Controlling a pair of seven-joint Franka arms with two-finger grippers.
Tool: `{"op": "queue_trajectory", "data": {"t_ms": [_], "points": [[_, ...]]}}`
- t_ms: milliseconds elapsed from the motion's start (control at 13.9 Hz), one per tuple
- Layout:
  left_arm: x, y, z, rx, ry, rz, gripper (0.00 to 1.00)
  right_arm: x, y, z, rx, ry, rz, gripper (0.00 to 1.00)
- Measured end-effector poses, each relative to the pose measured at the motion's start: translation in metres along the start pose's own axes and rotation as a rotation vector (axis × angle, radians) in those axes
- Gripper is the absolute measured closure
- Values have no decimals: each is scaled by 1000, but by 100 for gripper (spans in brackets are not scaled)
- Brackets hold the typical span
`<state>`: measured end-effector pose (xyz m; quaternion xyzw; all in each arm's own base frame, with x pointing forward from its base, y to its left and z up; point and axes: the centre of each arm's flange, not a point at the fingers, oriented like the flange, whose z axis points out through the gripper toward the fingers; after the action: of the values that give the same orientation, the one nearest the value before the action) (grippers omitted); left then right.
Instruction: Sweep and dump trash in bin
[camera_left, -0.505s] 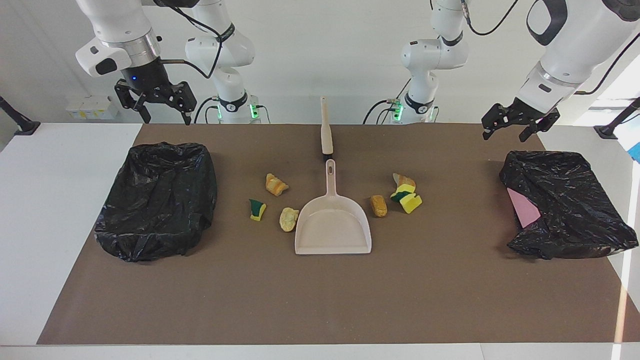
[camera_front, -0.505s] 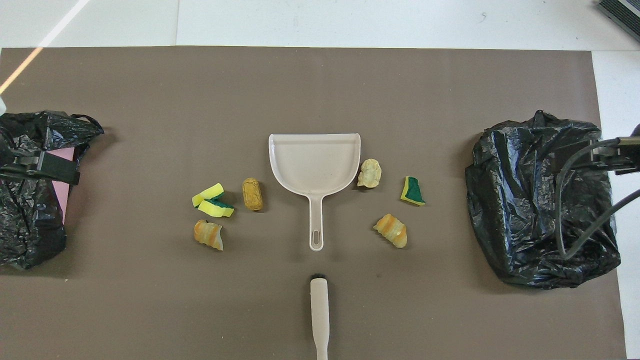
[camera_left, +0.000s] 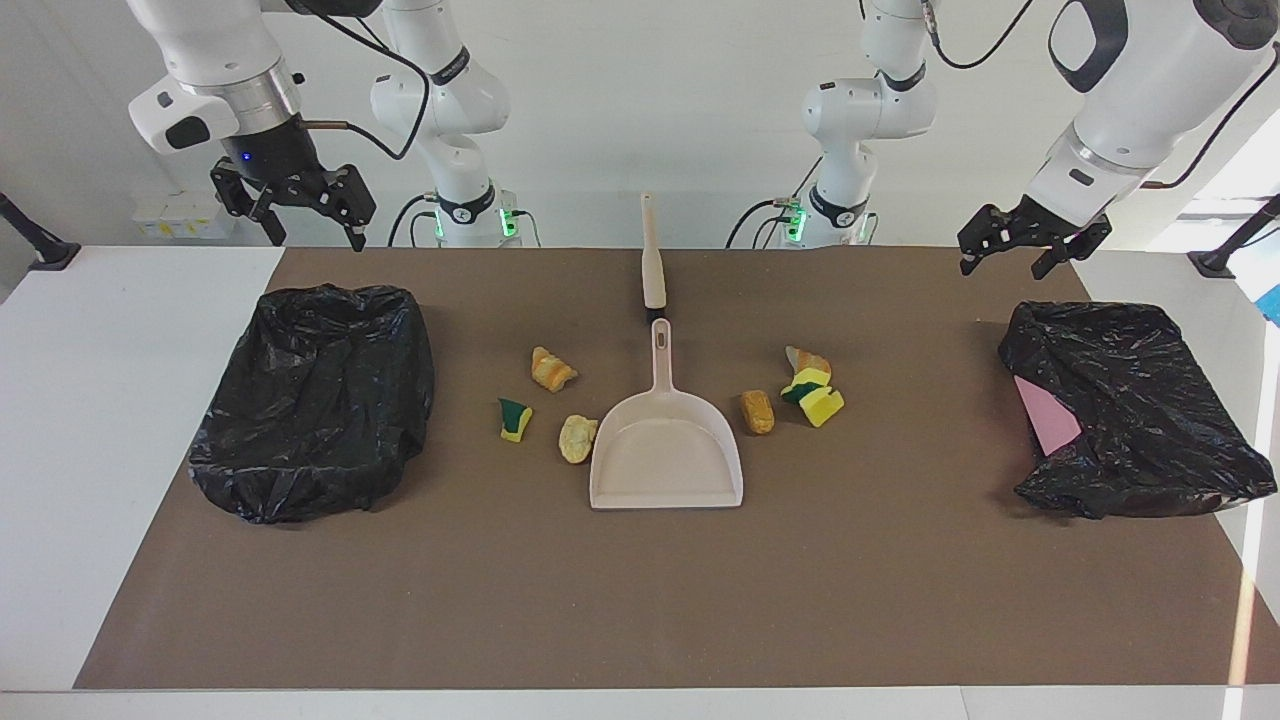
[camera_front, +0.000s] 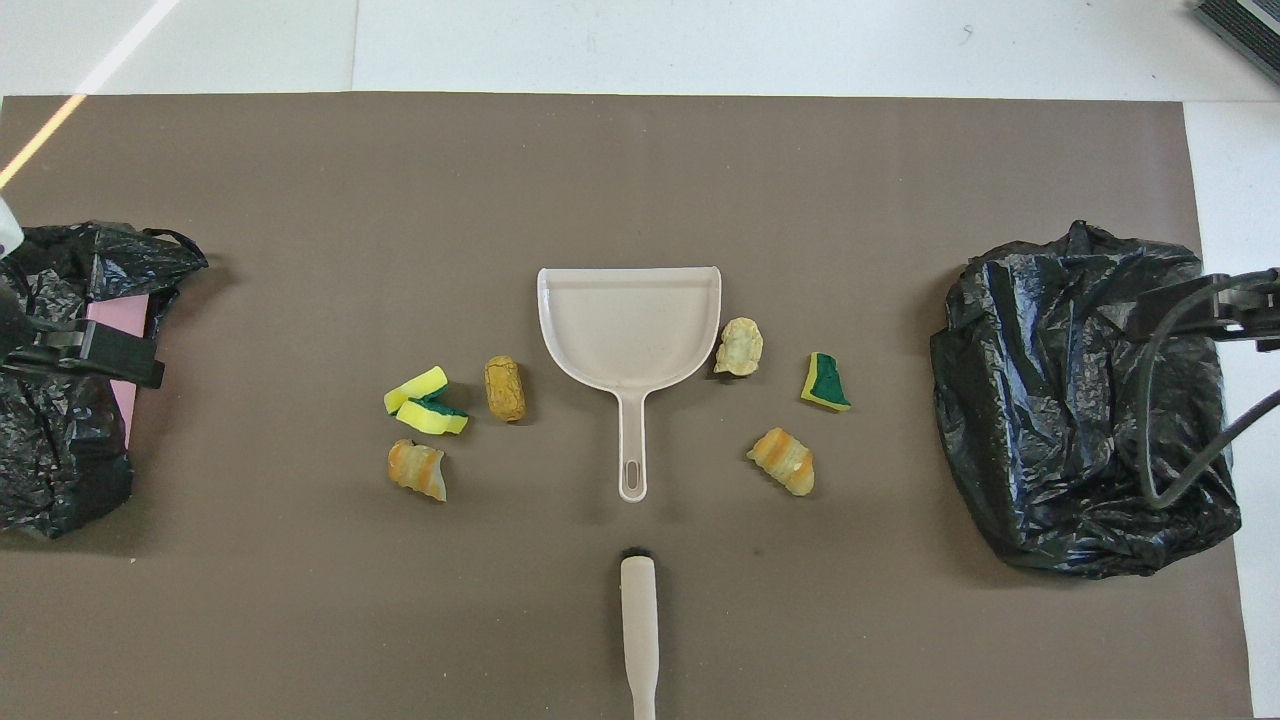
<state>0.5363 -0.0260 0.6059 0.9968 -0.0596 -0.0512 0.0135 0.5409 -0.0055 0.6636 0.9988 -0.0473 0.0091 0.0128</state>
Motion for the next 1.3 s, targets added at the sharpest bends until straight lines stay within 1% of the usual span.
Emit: {"op": "queue_trajectory", "data": {"t_ms": [217, 433, 650, 866, 1155, 1299], "points": [[-3, 22, 20, -20, -13, 38, 0, 1, 12, 0, -1, -1, 22, 0], [-11, 72, 59, -45, -13, 119, 0, 0, 5, 0, 1, -1, -27, 0], [-32, 128, 107, -52, -18, 201, 0, -1, -8, 1, 1, -2, -65, 0], [-63, 188, 148, -53, -6, 214, 0, -2, -30, 8, 1, -6, -95, 0], [-123, 266, 201, -36, 5, 190, 0, 1, -94, 45, 9, 25, -95, 0], [-156, 303, 229, -31, 16, 175, 0, 3, -124, 64, 12, 23, -85, 0]]}}
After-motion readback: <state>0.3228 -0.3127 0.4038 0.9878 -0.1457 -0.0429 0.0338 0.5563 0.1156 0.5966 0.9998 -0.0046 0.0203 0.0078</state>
